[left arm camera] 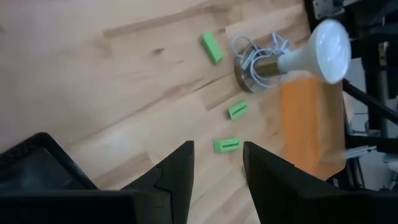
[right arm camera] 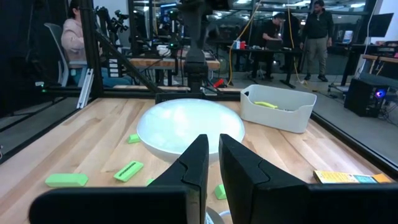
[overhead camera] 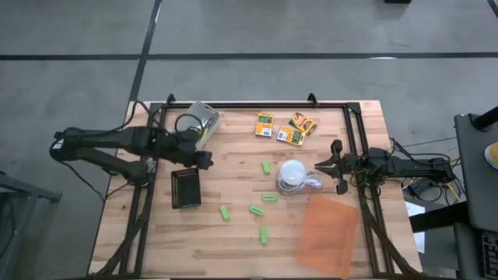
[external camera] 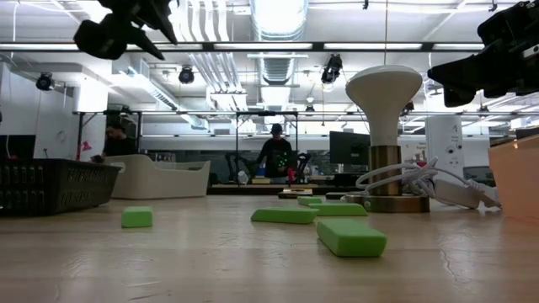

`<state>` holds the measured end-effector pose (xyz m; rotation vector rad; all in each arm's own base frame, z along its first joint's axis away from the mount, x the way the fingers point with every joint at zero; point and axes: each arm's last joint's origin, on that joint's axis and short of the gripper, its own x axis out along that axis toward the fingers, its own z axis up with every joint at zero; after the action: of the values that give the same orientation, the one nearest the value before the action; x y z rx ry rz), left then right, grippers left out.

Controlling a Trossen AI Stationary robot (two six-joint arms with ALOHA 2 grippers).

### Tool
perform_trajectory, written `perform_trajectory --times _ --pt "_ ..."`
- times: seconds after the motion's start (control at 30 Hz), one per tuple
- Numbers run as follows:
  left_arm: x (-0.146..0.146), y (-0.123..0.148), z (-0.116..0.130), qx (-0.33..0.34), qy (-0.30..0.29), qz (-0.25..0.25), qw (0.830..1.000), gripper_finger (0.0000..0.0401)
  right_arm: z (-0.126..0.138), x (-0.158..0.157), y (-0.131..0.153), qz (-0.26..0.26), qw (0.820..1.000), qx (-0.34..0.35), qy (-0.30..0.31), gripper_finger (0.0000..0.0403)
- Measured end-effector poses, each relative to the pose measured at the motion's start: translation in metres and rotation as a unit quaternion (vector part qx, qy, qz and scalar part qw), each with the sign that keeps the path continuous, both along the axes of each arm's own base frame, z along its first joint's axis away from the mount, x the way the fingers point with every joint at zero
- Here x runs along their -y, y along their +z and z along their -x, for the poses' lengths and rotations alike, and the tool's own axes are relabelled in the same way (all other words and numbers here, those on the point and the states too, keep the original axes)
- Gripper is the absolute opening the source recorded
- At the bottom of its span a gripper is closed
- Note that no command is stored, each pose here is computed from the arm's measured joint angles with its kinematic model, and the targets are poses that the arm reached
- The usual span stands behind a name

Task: Pick & Place School Supplies
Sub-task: Put the green eraser into the black bin

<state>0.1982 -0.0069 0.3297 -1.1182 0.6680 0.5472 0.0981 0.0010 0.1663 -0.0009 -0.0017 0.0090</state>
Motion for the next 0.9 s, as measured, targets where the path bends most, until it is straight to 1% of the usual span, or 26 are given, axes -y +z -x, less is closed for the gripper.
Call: perform_trajectory --times 0.17,0.4,0.5,0.63,0.9 --pt "0.014 0.001 -0.006 -0.007 0.011 0.010 1.000 0.0142 0.000 0.000 0.000 0.000 1.000 0.000 0.000 0.0036" --pt "0.039 -0.007 -0.015 -0.055 0.057 0.062 0.995 0.0142 0.000 0.000 0.000 0.000 1.000 0.000 0.000 0.0036" --pt "0.053 -0.012 -0.021 -0.087 0.079 0.084 0.989 0.0142 0.000 0.000 0.000 0.000 1.000 0.000 0.000 0.0036" --pt "0.067 -0.017 -0.031 -0.122 0.108 0.100 0.982 0.0142 0.000 0.000 0.000 0.000 1.000 0.000 0.000 0.0036" --pt "0.086 -0.039 -0.061 -0.175 0.156 0.132 0.963 0.0142 0.000 0.000 0.000 0.000 1.000 0.000 0.000 0.0036"
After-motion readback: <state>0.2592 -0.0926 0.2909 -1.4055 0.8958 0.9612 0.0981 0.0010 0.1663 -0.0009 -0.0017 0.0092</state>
